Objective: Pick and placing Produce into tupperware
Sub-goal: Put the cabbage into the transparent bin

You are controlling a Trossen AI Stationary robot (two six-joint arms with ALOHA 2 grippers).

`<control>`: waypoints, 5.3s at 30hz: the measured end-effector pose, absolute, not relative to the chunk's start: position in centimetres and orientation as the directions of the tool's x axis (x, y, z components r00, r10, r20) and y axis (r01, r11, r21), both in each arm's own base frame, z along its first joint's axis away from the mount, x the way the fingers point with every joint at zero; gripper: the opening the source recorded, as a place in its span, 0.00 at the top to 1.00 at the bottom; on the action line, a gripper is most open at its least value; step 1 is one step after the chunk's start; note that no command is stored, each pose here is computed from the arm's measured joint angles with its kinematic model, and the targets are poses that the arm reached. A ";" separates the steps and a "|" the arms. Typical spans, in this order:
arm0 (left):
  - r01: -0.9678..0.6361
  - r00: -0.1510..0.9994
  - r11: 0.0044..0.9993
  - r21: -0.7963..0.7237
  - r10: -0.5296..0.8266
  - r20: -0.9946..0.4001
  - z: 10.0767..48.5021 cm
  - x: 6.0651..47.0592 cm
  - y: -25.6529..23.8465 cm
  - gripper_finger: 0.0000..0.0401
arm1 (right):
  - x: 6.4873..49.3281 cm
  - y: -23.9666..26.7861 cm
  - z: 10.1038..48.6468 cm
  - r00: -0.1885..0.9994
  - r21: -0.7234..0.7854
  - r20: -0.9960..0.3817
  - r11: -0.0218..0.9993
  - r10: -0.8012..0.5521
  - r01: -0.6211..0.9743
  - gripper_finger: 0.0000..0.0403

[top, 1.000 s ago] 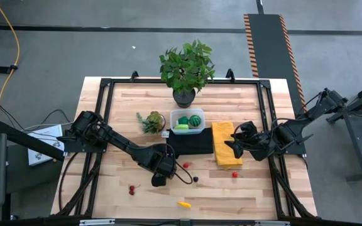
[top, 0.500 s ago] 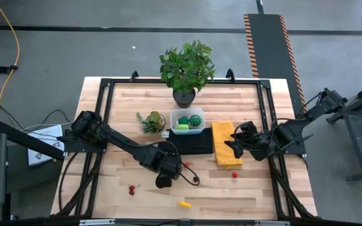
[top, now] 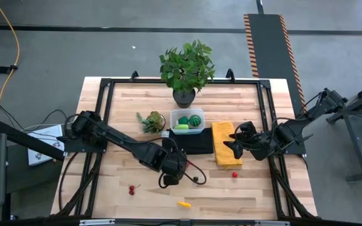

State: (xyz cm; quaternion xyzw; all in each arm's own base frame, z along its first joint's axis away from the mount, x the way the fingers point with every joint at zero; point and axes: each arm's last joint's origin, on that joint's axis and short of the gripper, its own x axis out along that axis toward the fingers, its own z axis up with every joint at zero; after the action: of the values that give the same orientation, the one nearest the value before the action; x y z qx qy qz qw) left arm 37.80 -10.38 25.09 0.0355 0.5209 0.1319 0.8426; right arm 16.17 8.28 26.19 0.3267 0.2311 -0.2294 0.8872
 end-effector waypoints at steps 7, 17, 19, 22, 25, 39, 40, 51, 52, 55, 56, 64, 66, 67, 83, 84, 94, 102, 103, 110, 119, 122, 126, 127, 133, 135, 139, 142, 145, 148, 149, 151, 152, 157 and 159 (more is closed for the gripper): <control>-0.241 0.394 0.944 0.224 0.307 -0.867 26.3 38.2 -8.1 0.42 | 16.2 8.3 26.2 0.788 0.467 -0.560 0.688 -0.256 0.556 0.35; -0.316 0.353 0.917 0.243 0.351 -0.867 26.6 38.8 -3.8 0.43 | 16.2 8.3 26.2 0.788 0.467 -0.560 0.688 -0.256 0.555 0.35; -0.324 0.345 0.913 0.248 0.359 -0.867 26.6 38.9 -3.0 0.42 | 16.2 8.3 26.2 0.788 0.467 -0.559 0.688 -0.256 0.555 0.35; -0.340 0.335 0.905 0.254 0.369 -0.867 26.6 39.0 -1.9 0.42 | 16.2 8.3 26.2 0.788 0.467 -0.560 0.688 -0.256 0.555 0.35; -0.356 0.324 0.897 0.263 0.382 -0.866 26.6 39.0 -0.7 0.43 | 16.2 8.3 26.2 0.788 0.467 -0.560 0.688 -0.256 0.555 0.35; -0.458 0.284 0.844 0.279 0.436 -0.854 26.6 38.9 3.5 0.43 | 16.2 8.3 26.2 0.788 0.467 -0.559 0.688 -0.256 0.555 0.35; -0.460 0.284 0.843 0.278 0.437 -0.854 26.6 38.9 3.6 0.43 | 16.2 8.3 26.2 0.788 0.467 -0.559 0.688 -0.256 0.555 0.35; -0.464 0.305 0.839 0.283 0.452 -0.838 26.7 39.2 4.1 0.43 | 16.2 8.3 26.2 0.788 0.467 -0.559 0.688 -0.257 0.556 0.35; -0.465 0.306 0.837 0.289 0.458 -0.835 26.7 39.2 4.2 0.43 | 16.2 8.3 26.2 0.788 0.467 -0.560 0.688 -0.257 0.556 0.35; -0.476 0.313 0.826 0.302 0.480 -0.819 26.8 39.3 4.2 0.43 | 16.2 8.3 26.2 0.788 0.470 -0.559 0.685 -0.257 0.557 0.35; -0.480 0.314 0.821 0.308 0.489 -0.814 26.9 39.3 4.3 0.43 | 16.2 8.3 26.2 0.788 0.470 -0.559 0.685 -0.257 0.556 0.35; -0.513 0.323 0.790 0.336 0.540 -0.777 27.0 39.6 4.4 0.43 | 16.2 8.3 26.2 0.792 0.481 -0.555 0.679 -0.255 0.555 0.35; -0.520 0.326 0.785 0.337 0.547 -0.771 27.0 39.6 4.5 0.43 | 16.2 8.3 26.2 0.792 0.481 -0.555 0.679 -0.255 0.555 0.35; -0.526 0.326 0.780 0.339 0.553 -0.767 27.0 39.7 4.7 0.43 | 16.2 8.3 26.2 0.792 0.481 -0.555 0.678 -0.254 0.555 0.35; -0.639 0.310 0.711 0.294 0.588 -0.747 26.5 40.0 5.3 0.43 | 16.3 8.3 26.3 0.799 0.490 -0.545 0.676 -0.255 0.550 0.35; -0.647 0.308 0.706 0.288 0.587 -0.748 26.5 39.9 5.3 0.43 | 16.3 8.3 26.3 0.799 0.491 -0.544 0.675 -0.256 0.551 0.35; -0.692 0.274 0.667 0.277 0.598 -0.753 24.5 40.9 5.4 0.43 | 16.3 8.4 26.4 0.801 0.495 -0.542 0.674 -0.255 0.549 0.35; -0.705 0.260 0.650 0.282 0.607 -0.751 23.4 41.5 5.5 0.43 | 16.3 8.4 26.4 0.802 0.496 -0.539 0.673 -0.257 0.549 0.35; -0.706 0.260 0.650 0.283 0.609 -0.750 23.2 41.5 5.5 0.43 | 16.3 8.3 26.4 0.802 0.496 -0.536 0.671 -0.262 0.551 0.35; -0.718 0.243 0.629 0.299 0.628 -0.739 22.1 42.1 5.6 0.43 | 16.3 8.3 26.4 0.803 0.493 -0.530 0.670 -0.273 0.554 0.35; -0.746 0.237 0.602 0.285 0.640 -0.731 21.7 42.2 5.7 0.43 | 16.3 8.3 26.4 0.802 0.499 -0.531 0.665 -0.273 0.556 0.35; -0.764 0.234 0.584 0.274 0.646 -0.726 21.7 42.2 5.7 0.43 | 16.3 8.3 26.4 0.802 0.499 -0.531 0.665 -0.273 0.556 0.35; -0.774 0.229 0.570 0.275 0.657 -0.718 21.8 42.2 5.8 0.43 | 16.3 8.3 26.4 0.802 0.499 -0.531 0.665 -0.273 0.556 0.35; -0.778 0.226 0.566 0.273 0.658 -0.719 21.8 42.2 6.0 0.43 | 16.3 8.3 26.4 0.803 0.499 -0.531 0.665 -0.273 0.556 0.35; -0.783 0.229 0.565 0.259 0.650 -0.725 21.7 42.2 6.0 0.43 | 16.3 8.3 26.4 0.802 0.499 -0.531 0.665 -0.273 0.556 0.35; -0.783 0.229 0.566 0.259 0.649 -0.726 21.7 42.2 6.0 0.42 | 16.3 8.3 26.4 0.802 0.499 -0.531 0.665 -0.272 0.556 0.35; -0.782 0.229 0.568 0.258 0.647 -0.727 21.7 42.2 6.0 0.39 | 16.3 8.3 26.4 0.802 0.499 -0.531 0.665 -0.272 0.556 0.35; -0.782 0.230 0.568 0.258 0.647 -0.727 21.7 42.2 6.0 0.37 | 16.3 8.3 26.4 0.802 0.499 -0.531 0.665 -0.272 0.556 0.35; -0.781 0.230 0.568 0.258 0.647 -0.727 21.7 42.2 6.0 0.37 | 16.3 8.3 26.4 0.802 0.496 -0.531 0.668 -0.272 0.555 0.35; -0.781 0.229 0.568 0.260 0.647 -0.727 21.7 42.2 6.0 0.37 | 16.3 8.3 26.4 0.803 0.494 -0.531 0.670 -0.271 0.554 0.35; -0.780 0.228 0.568 0.260 0.647 -0.728 21.7 42.2 6.0 0.37 | 16.3 8.3 26.4 0.803 0.494 -0.531 0.670 -0.271 0.554 0.35; -0.779 0.228 0.569 0.262 0.647 -0.728 21.7 42.2 6.0 0.37 | 16.3 8.3 26.4 0.803 0.494 -0.532 0.670 -0.271 0.554 0.35; -0.779 0.228 0.570 0.262 0.647 -0.728 21.7 42.2 6.0 0.37 | 16.3 8.3 26.4 0.803 0.494 -0.532 0.670 -0.271 0.554 0.35; -0.758 0.230 0.590 0.280 0.642 -0.731 21.7 42.2 6.0 0.37 | 16.3 8.3 26.4 0.802 0.494 -0.532 0.670 -0.271 0.554 0.35; -0.741 0.229 0.603 0.295 0.640 -0.733 21.7 42.1 5.9 0.37 | 16.3 8.3 26.4 0.802 0.494 -0.532 0.670 -0.271 0.554 0.35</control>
State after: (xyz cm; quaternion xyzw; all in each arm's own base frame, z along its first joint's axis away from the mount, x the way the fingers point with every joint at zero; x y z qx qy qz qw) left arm 42.14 5.94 21.72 -0.0577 0.4366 0.4417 0.7816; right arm 16.34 8.31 26.41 0.3335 0.2119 -0.2320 0.8888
